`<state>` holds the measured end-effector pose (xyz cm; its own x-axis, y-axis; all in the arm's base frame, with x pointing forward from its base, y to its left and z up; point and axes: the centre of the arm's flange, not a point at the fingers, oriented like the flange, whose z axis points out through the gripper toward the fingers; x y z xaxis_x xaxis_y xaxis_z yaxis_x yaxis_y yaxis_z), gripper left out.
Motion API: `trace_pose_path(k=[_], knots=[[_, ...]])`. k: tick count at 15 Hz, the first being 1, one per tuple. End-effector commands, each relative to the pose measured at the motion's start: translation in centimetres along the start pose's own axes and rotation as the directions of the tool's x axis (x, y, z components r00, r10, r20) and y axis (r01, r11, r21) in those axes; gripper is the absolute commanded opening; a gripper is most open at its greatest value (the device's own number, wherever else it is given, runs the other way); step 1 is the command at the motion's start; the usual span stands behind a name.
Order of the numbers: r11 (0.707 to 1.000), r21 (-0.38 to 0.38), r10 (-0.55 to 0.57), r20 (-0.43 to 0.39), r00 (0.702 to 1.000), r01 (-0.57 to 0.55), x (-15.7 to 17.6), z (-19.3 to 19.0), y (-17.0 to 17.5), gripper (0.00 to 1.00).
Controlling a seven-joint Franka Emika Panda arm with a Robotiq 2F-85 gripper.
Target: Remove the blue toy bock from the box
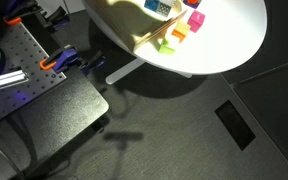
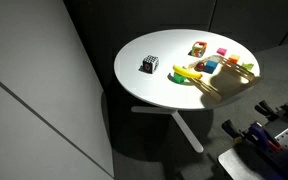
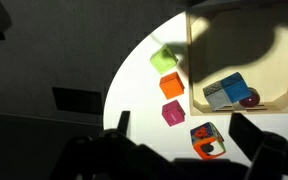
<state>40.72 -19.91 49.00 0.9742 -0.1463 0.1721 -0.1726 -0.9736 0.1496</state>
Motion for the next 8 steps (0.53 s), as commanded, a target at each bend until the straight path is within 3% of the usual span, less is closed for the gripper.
trace_pose_path(k=[1, 8], knots=[[1.000, 0.000, 0.000, -0.001, 1.000, 0.000, 0.01, -0.04, 0.02, 1.00], [1.000, 0.001, 0.006, 0.023, 1.000, -0.006, 0.92, 0.40, -0.76, 1.00]])
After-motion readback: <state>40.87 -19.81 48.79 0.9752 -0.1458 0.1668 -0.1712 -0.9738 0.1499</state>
